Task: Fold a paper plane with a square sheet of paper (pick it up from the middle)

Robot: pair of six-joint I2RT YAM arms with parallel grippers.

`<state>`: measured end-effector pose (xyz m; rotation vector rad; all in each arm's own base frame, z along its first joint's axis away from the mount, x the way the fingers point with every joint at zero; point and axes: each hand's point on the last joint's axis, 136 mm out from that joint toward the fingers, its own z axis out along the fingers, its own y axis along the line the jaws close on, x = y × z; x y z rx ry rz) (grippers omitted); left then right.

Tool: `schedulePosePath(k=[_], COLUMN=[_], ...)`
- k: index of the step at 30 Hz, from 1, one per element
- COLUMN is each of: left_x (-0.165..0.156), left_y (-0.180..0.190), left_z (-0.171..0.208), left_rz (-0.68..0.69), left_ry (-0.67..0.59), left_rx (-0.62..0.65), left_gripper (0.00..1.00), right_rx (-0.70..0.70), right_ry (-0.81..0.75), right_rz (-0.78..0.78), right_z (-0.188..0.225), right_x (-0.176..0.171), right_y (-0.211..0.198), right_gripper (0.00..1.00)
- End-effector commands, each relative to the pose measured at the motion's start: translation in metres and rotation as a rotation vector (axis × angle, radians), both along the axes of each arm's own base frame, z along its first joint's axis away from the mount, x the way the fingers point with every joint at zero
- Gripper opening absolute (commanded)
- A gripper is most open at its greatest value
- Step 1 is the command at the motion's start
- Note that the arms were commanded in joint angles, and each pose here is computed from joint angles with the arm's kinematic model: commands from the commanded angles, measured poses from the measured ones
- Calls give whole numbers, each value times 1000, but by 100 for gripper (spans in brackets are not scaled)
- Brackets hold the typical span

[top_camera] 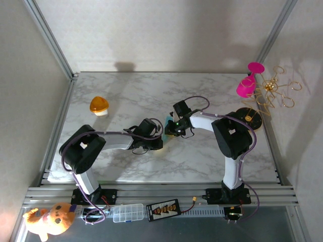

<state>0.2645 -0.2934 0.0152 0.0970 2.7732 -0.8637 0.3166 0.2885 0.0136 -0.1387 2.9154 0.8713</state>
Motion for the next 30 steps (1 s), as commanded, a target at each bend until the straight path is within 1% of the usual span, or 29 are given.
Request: schedulePosePath(k=[1, 5, 9, 12, 16, 21, 24, 30], left_x=[-48, -27, 7, 24, 36, 42, 40, 32], left_y=[35, 21, 3, -8, -17, -19, -21, -12], left_z=[-27, 4, 37, 44, 39, 24, 17, 2], left_rz=[-75, -63, 32, 98, 149, 184, 186, 193], left_ry=[149, 56, -70, -105, -99, -76, -54, -25], left_rx=[191, 134, 34, -30, -65, -59, -63, -24], left_gripper=[4, 5, 6, 6, 5, 3, 2, 1], right_rx=[-208, -206, -199, -191, -183, -164, -150, -110], right_ry=[86, 84, 82, 85, 86, 84, 82, 67], right_rz=[-36, -39, -44, -46, -47, -48, -47, -56], right_z=[-53, -52, -51, -50, -50, -47, -45, -34], right_x=[-17, -17, -17, -17, -18, -17, -16, -10], right_y=[-36, -36, -35, -34, -33, -30, -28, -22], right_gripper=[17, 17, 17, 17, 17, 17, 17, 17])
